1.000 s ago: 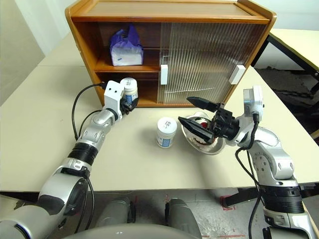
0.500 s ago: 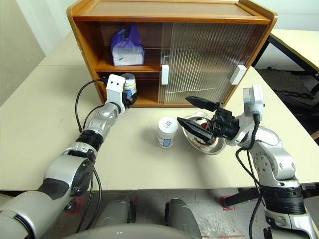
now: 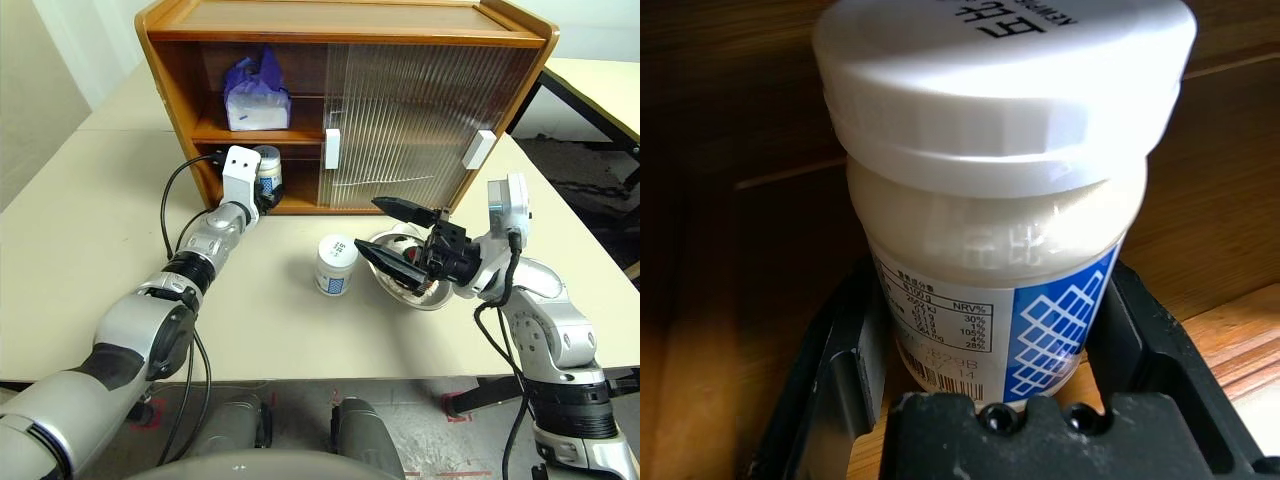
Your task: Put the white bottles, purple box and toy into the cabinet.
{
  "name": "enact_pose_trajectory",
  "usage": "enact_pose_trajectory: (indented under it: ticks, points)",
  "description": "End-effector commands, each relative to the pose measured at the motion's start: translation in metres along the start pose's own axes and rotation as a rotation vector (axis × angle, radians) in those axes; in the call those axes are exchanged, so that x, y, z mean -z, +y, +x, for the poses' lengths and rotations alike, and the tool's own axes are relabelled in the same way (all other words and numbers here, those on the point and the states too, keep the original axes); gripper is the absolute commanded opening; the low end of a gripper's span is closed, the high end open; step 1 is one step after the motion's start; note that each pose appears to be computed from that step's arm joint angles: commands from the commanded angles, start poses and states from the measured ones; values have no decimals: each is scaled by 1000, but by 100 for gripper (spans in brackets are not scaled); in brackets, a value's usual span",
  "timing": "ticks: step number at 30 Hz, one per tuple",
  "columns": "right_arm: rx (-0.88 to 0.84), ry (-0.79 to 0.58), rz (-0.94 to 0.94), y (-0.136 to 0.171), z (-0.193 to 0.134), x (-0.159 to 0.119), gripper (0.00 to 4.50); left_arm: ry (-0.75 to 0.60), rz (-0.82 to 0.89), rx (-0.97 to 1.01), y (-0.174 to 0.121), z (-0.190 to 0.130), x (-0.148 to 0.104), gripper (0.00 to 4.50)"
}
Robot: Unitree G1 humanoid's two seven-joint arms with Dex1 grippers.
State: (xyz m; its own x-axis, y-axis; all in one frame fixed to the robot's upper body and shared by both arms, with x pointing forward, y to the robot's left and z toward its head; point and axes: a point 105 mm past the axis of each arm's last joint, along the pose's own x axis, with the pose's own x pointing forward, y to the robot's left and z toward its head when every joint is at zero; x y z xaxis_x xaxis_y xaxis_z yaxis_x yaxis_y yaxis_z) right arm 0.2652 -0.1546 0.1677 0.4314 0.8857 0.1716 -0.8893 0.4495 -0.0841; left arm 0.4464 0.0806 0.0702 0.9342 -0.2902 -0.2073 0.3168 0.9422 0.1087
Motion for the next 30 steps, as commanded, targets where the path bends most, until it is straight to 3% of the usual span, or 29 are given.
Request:
enact_pose_trajectory:
  ticks: [1, 5, 9, 21, 30]
  points:
    - [-2, -5, 1, 3, 0, -2, 450, -22, 24, 22, -6, 3, -11, 307]
    - [4, -6, -2, 2, -1, -3, 450, -23, 29, 14, -6, 4, -12, 307]
    - [7, -6, -2, 1, -1, -2, 450, -26, 30, 10, -2, 2, -10, 448]
    - [-3, -12, 1, 0, 2, 0, 450, -84, -10, 34, 2, -15, 0, 448]
    - [-22, -11, 7, -1, 6, 3, 450, -102, -28, -82, 34, -31, -5, 448]
